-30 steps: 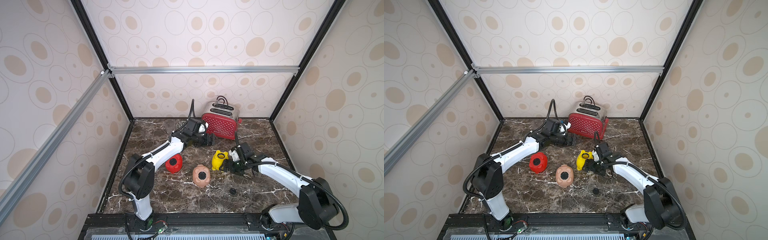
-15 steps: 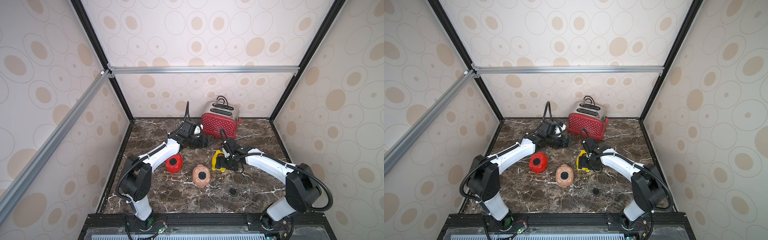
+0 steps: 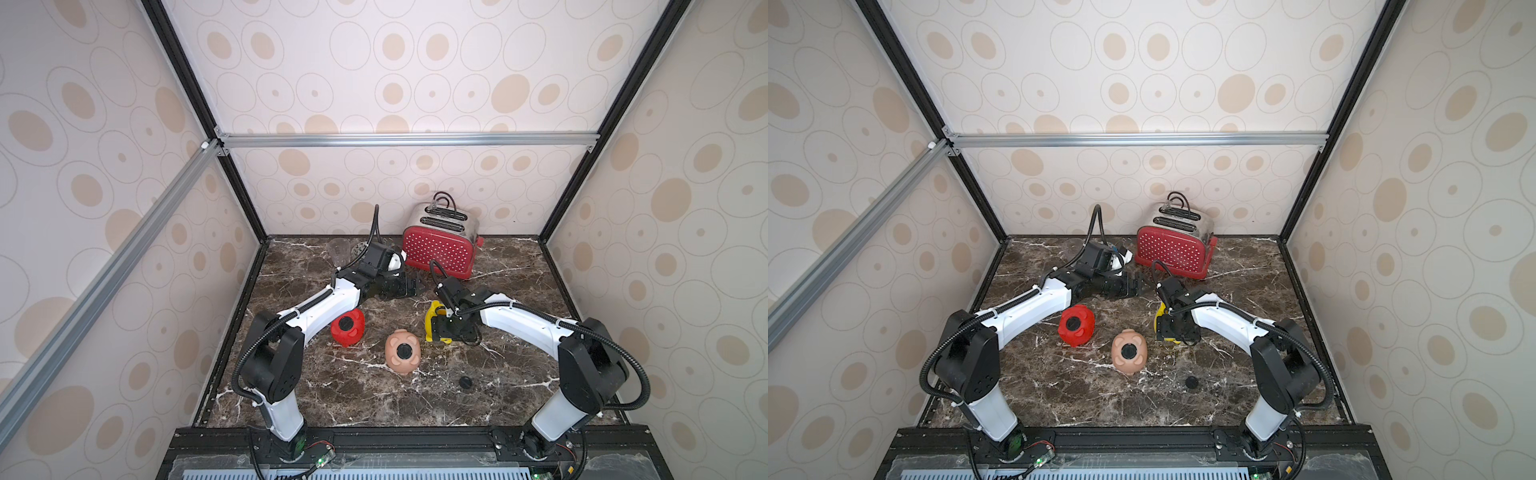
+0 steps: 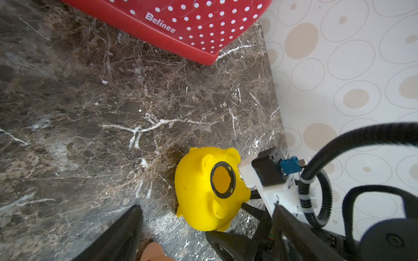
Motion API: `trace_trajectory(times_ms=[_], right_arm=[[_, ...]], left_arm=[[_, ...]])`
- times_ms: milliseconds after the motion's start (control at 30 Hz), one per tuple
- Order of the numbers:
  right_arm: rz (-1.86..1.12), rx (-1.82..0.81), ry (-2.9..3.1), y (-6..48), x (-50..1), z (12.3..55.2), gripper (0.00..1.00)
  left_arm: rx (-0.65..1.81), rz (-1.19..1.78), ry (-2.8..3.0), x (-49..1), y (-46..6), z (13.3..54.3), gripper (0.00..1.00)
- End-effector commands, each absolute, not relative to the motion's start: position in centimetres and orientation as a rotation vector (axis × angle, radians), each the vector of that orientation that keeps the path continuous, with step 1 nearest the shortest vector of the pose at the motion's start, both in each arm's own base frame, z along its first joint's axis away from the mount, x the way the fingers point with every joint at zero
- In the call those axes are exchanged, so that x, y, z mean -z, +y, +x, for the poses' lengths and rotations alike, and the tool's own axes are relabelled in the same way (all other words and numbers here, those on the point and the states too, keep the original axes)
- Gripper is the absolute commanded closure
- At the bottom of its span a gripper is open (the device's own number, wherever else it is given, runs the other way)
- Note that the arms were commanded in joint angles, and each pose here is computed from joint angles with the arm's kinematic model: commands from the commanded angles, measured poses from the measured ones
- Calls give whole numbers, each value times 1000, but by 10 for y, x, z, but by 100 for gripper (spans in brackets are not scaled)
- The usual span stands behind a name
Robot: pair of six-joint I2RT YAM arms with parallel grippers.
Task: Close piggy banks
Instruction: Adjust the piggy bank at the center of the board.
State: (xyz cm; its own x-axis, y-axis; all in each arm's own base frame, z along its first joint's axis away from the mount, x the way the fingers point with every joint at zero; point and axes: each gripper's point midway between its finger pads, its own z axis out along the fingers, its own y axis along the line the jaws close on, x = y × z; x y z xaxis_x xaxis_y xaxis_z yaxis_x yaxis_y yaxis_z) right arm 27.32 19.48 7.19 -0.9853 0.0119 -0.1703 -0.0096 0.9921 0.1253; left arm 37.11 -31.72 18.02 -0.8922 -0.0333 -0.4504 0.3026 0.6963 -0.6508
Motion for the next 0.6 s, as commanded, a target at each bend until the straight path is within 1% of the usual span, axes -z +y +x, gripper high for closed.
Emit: trace_trajectory(times_ms=[0, 267, 567], right_arm=[[-17, -100, 2964, 184, -77, 268, 18], [-22, -30, 2963, 169, -76, 264, 17], [14, -22, 2967, 153, -76, 264, 18]], left_arm=[[1056, 231, 2433, -191, -315, 373, 10], [1057, 230, 2441, -187, -315, 372, 10], [1056, 230, 2454, -182, -313, 369, 10]])
